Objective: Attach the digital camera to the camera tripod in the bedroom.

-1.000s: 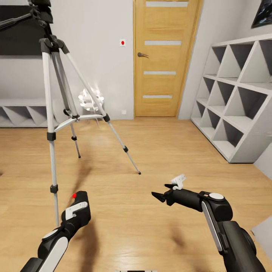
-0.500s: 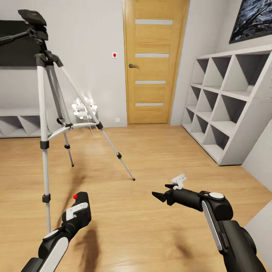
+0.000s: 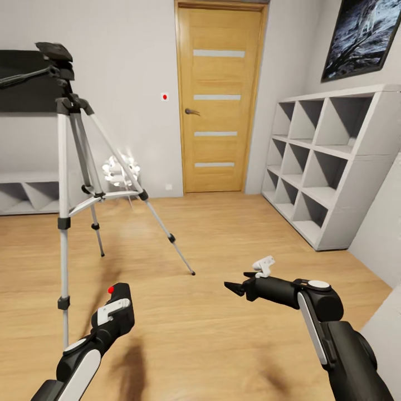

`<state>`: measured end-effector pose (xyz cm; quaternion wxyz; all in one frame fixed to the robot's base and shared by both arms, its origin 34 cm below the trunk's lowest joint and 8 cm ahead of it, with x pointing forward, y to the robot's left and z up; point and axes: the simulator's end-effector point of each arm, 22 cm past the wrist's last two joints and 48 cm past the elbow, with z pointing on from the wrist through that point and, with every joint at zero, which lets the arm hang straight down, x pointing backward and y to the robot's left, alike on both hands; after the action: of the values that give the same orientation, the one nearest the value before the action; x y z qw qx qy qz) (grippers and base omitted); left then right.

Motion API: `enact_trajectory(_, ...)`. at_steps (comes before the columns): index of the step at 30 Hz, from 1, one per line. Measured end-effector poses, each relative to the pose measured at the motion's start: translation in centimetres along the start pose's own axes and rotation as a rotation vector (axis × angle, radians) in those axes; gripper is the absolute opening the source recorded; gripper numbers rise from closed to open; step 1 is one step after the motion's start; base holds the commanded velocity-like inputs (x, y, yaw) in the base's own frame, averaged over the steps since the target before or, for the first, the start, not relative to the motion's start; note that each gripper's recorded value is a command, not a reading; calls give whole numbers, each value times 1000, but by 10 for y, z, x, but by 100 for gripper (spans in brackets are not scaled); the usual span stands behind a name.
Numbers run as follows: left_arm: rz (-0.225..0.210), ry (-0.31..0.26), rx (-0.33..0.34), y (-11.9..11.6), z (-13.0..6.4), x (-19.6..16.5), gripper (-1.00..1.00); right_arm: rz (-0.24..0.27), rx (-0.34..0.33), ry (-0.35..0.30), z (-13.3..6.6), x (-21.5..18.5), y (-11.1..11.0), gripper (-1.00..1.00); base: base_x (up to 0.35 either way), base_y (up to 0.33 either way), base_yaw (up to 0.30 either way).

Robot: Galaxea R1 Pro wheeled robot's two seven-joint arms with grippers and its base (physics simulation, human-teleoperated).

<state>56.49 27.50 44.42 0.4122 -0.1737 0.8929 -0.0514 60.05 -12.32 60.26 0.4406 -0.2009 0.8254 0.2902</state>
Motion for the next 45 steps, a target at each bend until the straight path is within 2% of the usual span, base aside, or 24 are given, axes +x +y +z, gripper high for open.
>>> enact_trajectory(9,-1,-35,9,-4,-11,-15,-100,-25,6,-28,-12,-15,7,100,0,0,-5)
enact_trajectory(17,-5,-53,7,-10,-20,-36,-100,-6,28,-43,-23,-36,-2,100,0,0,-129)
enact_trajectory(33,-11,-61,0,-19,-37,-70,-100,-2,35,-50,-35,-72,0,100,0,0,-245)
enact_trajectory(45,-13,-60,-2,-26,-49,-93,-100,-5,33,-54,-43,-98,5,100,0,0,-56)
